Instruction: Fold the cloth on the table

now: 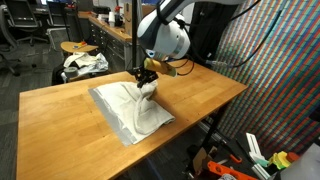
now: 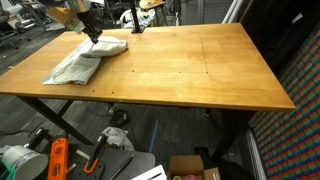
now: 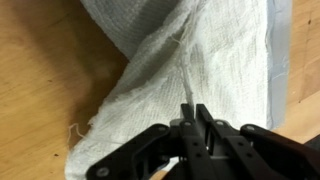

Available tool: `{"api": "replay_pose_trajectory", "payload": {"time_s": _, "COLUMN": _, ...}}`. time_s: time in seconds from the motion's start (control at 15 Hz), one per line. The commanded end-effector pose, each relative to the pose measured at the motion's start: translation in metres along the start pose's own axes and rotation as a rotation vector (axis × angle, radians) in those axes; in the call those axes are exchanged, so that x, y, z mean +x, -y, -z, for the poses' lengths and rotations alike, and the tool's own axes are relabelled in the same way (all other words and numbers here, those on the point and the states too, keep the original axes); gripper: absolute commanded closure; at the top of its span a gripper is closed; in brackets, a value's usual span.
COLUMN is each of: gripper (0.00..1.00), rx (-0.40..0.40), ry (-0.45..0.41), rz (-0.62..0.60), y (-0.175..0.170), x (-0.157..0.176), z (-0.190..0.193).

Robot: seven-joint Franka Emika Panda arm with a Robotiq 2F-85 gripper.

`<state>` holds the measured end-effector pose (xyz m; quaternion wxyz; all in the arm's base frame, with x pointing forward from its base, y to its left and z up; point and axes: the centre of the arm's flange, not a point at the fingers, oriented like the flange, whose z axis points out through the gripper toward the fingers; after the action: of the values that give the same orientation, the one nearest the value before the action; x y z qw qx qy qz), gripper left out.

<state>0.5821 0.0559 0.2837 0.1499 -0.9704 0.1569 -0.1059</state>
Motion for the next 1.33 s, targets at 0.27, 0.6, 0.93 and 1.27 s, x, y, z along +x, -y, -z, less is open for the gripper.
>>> {"api": "replay_pose_trajectory", "payload": {"time_s": 0.27, "gripper": 0.88, "rx": 0.029, "ry": -0.036, "rz": 0.187, "y": 0.042, "x": -0.053, "z": 0.018}}
{"api": "replay_pose_trajectory", "payload": {"time_s": 0.6, "gripper": 0.59, "rx": 0.03, "ry": 0.017, "rz": 0.329, "y": 0.047, "x": -0.091, "z": 0.027}}
{"api": "replay_pose_trajectory", "payload": {"time_s": 0.93, "gripper": 0.21, "rx": 0.042, "ry": 0.247, "rz": 0.453, "y": 0.007, "x": -0.122, "z": 0.048}}
{"api": "replay_pose_trajectory", "payload": {"time_s": 1.27, "gripper": 0.0, "rx": 0.078, "ry": 0.331, "rz": 0.51, "y": -0.02, "x": -0.146, "z": 0.039}}
